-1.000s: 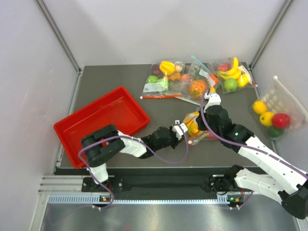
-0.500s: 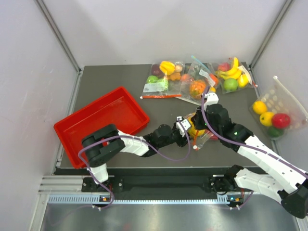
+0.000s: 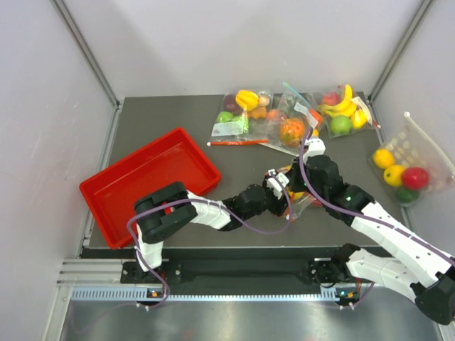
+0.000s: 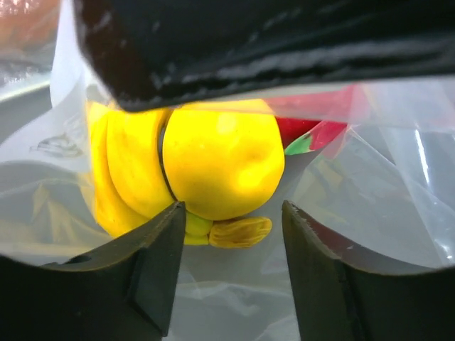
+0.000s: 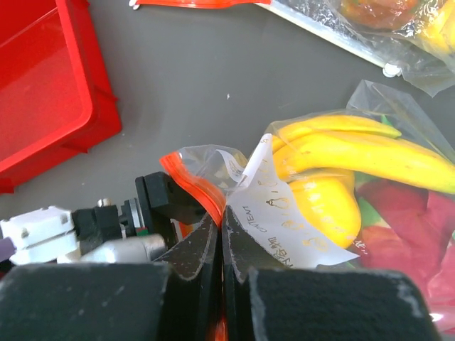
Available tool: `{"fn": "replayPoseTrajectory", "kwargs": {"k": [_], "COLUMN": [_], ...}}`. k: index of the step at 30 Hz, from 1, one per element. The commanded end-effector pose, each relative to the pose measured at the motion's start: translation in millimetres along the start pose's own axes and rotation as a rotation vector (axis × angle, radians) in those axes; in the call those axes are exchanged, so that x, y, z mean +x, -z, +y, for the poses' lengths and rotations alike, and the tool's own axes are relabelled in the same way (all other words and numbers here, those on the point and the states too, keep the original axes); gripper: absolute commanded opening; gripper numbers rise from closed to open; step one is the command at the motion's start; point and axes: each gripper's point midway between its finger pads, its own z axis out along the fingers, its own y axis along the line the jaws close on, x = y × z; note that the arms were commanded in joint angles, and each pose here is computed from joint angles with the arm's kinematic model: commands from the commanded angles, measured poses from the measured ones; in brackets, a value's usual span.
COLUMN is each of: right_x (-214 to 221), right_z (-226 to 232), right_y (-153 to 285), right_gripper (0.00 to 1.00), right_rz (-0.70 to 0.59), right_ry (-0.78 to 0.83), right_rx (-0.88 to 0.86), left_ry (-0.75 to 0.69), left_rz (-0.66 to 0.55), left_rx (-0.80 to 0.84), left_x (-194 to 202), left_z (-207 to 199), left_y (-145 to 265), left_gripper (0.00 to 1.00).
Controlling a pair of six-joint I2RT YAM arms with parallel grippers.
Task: Open the zip-top bag and remove the fake food
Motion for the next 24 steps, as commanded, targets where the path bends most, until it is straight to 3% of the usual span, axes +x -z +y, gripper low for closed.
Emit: {"fn": "replayPoseTrajectory", "kwargs": {"k": [1, 5, 19, 22, 23, 24], "right_x": [-20, -20, -14, -9, -8, -7], "right_z": [18, 21, 29, 32, 31, 31], "right_y": [3, 3, 7, 6, 5, 5], "right_gripper": [0.01, 0.01, 0.02, 0.02, 0.02, 0.02], "right_rz": [-0.075, -0.069, -0.070, -0.060, -0.056, -0.056], "right_ry": [-0.028, -0.031, -0.054, -0.056, -0.056, -0.056], "right_rx": [-0.077, -0.093, -0.158, -0.175, -0.173, -0.170], "left_ry": [0.049, 0.082, 0.111, 0.107, 0.106, 0.104], "left_rz": [0.020, 0.112, 0.198, 0.208, 0.210, 0.215], "left_rx": [-0.069, -0.118, -0.249, -0.261, -0.261, -0.267], "left_x": [-4, 12, 34, 37, 37, 40], "left_z": [7, 12, 27, 29, 29, 30], "left_y": [-3, -11, -31, -33, -34, -34], "left_gripper": [0.66, 0.68, 0.71, 0.66, 0.48, 0.40]}}
